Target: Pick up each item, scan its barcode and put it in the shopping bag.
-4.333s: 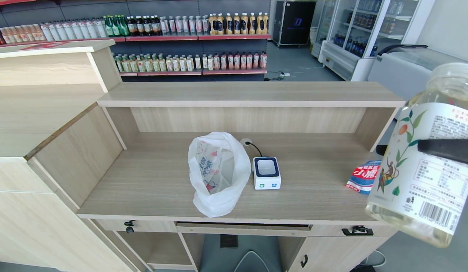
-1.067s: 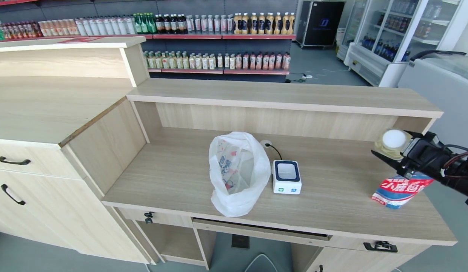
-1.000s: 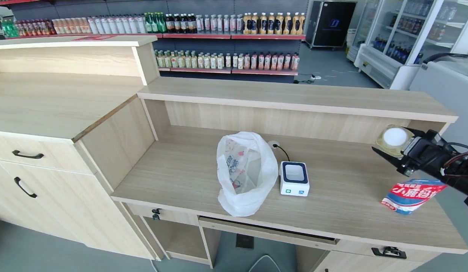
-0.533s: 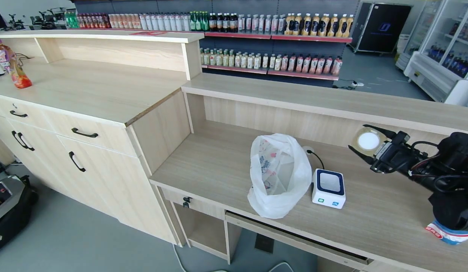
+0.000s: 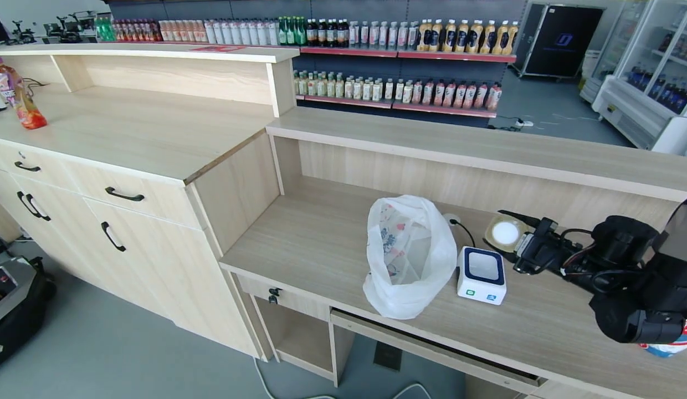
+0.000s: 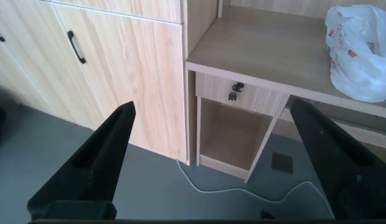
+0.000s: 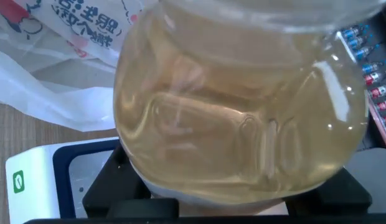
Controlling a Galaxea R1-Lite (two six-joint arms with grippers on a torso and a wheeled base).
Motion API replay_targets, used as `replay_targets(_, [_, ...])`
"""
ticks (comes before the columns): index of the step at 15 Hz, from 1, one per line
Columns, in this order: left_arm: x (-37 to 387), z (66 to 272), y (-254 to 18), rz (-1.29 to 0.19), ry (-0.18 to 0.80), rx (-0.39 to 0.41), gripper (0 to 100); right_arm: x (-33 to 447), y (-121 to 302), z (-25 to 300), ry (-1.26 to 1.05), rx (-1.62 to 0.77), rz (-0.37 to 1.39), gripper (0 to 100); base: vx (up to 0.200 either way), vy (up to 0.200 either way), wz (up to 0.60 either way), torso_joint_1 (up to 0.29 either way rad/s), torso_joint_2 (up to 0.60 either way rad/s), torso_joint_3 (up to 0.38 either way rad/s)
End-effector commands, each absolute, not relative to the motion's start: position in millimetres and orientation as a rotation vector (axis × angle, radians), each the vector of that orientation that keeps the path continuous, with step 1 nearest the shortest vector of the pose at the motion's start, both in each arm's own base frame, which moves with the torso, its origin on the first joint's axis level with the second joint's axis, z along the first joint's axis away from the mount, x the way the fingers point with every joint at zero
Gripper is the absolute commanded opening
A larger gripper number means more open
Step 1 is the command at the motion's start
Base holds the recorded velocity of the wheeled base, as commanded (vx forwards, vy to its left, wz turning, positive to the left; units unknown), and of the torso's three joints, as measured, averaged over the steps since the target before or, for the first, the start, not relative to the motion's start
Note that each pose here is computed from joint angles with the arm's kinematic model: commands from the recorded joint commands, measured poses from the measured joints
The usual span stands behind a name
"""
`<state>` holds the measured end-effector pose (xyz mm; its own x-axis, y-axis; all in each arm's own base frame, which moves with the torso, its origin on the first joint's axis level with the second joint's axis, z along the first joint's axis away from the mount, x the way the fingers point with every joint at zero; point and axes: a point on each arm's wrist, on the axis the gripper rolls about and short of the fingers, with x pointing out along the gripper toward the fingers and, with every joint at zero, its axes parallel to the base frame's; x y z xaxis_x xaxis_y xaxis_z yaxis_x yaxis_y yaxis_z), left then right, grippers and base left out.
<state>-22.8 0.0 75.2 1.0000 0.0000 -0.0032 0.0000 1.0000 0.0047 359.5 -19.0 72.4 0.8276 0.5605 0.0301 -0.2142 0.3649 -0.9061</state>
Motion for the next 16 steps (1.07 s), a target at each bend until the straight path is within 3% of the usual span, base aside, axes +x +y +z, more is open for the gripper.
replay_targets(1, [-22.8, 75.2, 0.0, 0.000, 0.003, 0.005, 100, 365.1, -19.1, 60.2, -0.352, -1.082, 0.538, 0, 0.000, 0.000, 0.00, 0.000, 0.00, 0.000])
replay_targets(16, [-22.8, 75.2, 0.0, 0.000, 0.003, 0.005, 100, 393.9, -20.6, 37.0, -0.385, -1.092, 0.562, 0, 0.000, 0.000, 0.00, 0.000, 0.00, 0.000])
